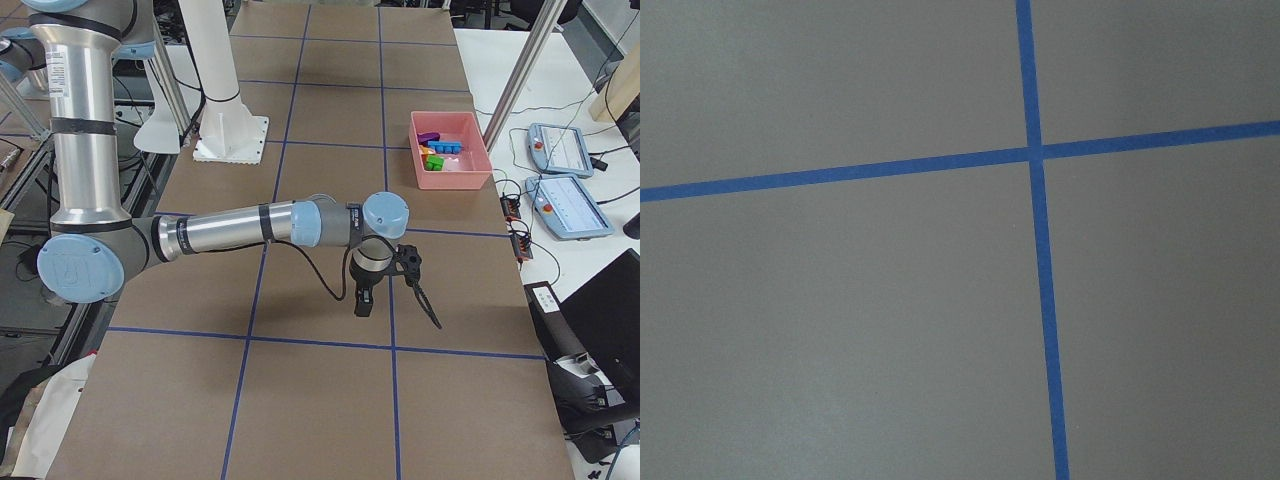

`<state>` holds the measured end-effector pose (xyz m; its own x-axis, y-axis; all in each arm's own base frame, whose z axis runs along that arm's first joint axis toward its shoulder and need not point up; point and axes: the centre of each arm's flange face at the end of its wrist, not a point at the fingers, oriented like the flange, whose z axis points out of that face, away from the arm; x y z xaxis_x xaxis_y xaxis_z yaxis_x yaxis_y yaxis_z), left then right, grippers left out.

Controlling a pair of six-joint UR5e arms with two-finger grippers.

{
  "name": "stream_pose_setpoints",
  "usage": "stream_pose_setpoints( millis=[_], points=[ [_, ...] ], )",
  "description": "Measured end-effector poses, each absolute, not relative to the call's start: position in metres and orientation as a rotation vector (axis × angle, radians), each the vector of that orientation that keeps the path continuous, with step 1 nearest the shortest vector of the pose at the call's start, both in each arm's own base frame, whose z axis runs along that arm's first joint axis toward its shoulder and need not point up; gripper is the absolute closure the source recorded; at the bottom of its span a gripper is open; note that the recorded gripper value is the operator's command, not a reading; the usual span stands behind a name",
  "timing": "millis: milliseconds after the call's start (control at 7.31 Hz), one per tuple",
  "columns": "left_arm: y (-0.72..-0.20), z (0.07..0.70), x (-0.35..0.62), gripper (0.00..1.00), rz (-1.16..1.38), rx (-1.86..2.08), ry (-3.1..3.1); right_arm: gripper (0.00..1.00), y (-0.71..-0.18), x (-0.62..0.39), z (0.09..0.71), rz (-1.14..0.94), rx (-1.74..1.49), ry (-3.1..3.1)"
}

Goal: Put all blocks into box

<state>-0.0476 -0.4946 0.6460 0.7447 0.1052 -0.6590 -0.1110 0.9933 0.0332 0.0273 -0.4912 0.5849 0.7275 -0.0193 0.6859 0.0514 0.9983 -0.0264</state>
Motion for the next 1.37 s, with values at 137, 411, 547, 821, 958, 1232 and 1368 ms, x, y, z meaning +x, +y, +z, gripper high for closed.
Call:
stream_pose_setpoints(
  millis=[137, 411, 547, 821, 958, 1232, 1368],
  points=[
    [-0.495, 0.645, -0.048, 0.0, 0.12, -0.005, 0.722, 0.0, -0.491, 0.027, 0.586, -0.038, -0.047, -0.755],
    [-0.497, 0.642, -0.047, 0.0, 0.123, 0.002, 0.722, 0.0, -0.491, 0.026, 0.595, -0.034, -0.063, -0.768],
    [-0.498, 0.642, -0.046, 0.0, 0.124, 0.003, 0.726, 0.0, -0.49, 0.024, 0.605, -0.028, -0.086, -0.786],
    [-0.5, 0.643, -0.044, 0.0, 0.124, 0.003, 0.756, 0.0, -0.49, 0.017, 0.634, -0.012, -0.14, -0.837],
    [-0.502, 0.642, -0.043, 0.0, 0.124, 0.004, 0.763, 0.0, -0.491, 0.016, 0.641, -0.014, -0.135, -0.846],
    [-0.506, 0.638, -0.043, 0.0, 0.126, 0.012, 0.766, 0.0, -0.493, 0.018, 0.644, -0.023, -0.111, -0.816],
    [-0.506, 0.636, -0.043, 0.0, 0.128, 0.016, 0.767, 0.0, -0.494, 0.02, 0.644, -0.026, -0.103, -0.786]
  ],
)
